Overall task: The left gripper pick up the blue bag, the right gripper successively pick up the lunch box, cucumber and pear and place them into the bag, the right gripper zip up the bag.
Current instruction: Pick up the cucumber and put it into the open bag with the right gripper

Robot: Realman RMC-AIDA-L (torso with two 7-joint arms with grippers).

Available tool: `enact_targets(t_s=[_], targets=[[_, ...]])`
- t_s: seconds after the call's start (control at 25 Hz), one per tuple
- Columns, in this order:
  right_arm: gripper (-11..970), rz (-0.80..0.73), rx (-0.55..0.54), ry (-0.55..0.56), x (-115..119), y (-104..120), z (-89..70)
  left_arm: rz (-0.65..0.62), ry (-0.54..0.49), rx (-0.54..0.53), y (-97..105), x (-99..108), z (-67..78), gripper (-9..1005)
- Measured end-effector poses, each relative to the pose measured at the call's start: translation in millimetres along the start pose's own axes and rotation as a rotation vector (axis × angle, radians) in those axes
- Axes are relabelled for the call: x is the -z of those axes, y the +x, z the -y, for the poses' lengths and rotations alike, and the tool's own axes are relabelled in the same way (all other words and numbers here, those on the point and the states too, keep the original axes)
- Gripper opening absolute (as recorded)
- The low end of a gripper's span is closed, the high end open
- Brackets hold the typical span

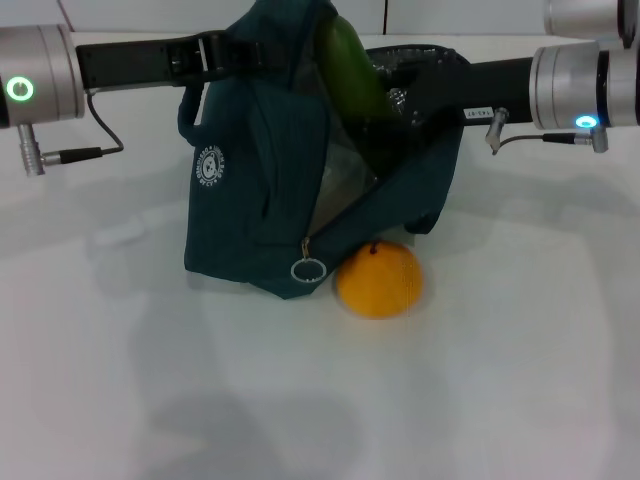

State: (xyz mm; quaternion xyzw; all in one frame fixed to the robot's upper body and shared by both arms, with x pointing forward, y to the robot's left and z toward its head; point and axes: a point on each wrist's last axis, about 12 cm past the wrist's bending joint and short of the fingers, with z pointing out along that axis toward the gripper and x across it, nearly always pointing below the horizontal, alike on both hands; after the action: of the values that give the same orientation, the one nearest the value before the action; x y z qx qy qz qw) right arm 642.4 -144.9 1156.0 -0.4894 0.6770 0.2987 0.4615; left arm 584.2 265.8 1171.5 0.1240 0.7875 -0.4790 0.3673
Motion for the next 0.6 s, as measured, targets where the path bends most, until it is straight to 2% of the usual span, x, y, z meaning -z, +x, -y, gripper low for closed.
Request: enact_targets(t_s=[0.36,0.56,0.6], targets=[[639,0.026,0.0,0.011,4,-8,1.4,0.001,-0.004,0.006,2,2,-1.3,46],[825,0.032,-0.001,0.015,7,-11,2.0,0.002,-0.005,0.003,3,3,-1.7,46],[831,0.04,0.006,0.02,10,-12,1.9,0.002,-0.005,0.004,3,3,-1.8,46]])
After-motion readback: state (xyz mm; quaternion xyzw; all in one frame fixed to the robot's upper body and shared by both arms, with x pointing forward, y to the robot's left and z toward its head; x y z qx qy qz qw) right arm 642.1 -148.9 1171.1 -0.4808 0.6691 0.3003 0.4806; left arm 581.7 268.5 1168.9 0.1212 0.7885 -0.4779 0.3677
